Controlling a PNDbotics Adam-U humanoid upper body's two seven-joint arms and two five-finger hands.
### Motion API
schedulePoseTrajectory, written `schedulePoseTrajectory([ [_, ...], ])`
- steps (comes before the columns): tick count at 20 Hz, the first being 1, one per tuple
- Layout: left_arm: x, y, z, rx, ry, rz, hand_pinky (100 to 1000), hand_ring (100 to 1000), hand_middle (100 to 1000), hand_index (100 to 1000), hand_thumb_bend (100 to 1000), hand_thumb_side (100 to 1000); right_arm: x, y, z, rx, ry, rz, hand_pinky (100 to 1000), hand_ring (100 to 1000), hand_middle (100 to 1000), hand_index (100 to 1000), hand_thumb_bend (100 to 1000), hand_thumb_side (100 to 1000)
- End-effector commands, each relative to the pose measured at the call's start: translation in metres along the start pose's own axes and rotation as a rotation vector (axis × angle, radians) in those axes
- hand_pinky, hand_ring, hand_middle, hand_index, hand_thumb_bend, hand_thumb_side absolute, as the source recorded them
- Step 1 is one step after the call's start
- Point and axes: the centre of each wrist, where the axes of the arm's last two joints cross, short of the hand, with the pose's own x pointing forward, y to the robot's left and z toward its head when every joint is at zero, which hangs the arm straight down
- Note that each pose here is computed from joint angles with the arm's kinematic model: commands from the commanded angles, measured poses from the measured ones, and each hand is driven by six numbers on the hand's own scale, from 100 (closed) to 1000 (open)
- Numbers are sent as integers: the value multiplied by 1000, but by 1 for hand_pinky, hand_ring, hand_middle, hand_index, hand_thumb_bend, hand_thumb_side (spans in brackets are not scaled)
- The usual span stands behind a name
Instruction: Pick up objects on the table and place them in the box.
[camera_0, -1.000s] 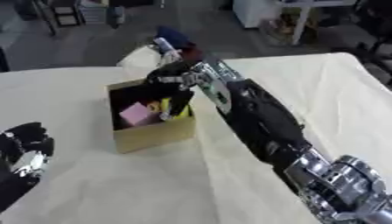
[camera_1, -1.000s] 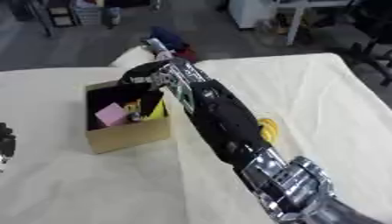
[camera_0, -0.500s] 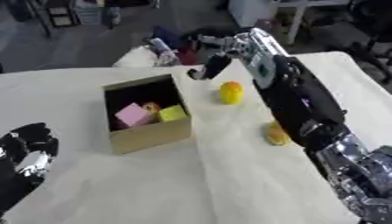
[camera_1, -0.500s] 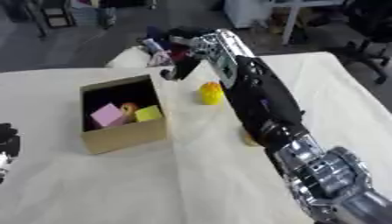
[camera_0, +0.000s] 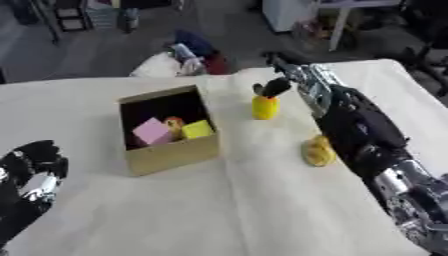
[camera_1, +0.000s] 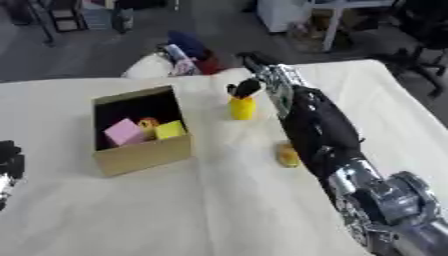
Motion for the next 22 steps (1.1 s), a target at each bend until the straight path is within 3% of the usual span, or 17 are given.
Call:
schedulePoseTrajectory([
  [1,7,6,-5,12,-31,-11,746,728,674,786,333,441,-7,-6,0,-6,35,25,779,807,830,966,248,322],
  [7,8,5,-5,12,-32,-9,746,727,674,786,333,441,-4,5,-1,61,23,43,748,745,704,822,207,251],
  [10,8,5,-5,13,-32,-9,746,727,673,785,333,441,-1,1,0,37,2,51,683,619,475,610,124,100],
  [12,7,6,-4,15,-29,-9,746,727,673,785,335,443,3,-9,1,-17,-36,49,636,551,363,493,100,100],
  [14,7,6,-4,16,-26,-8,746,727,673,785,336,445,9,-21,3,-80,-85,38,608,518,306,438,100,100],
  [18,6,5,-3,15,-24,-9,746,726,672,785,335,444,29,-49,9,-212,-217,4,581,488,269,404,100,100],
  [22,6,5,-2,13,-22,-10,746,726,672,785,336,443,60,-69,17,-274,-360,-3,576,488,280,416,100,100],
])
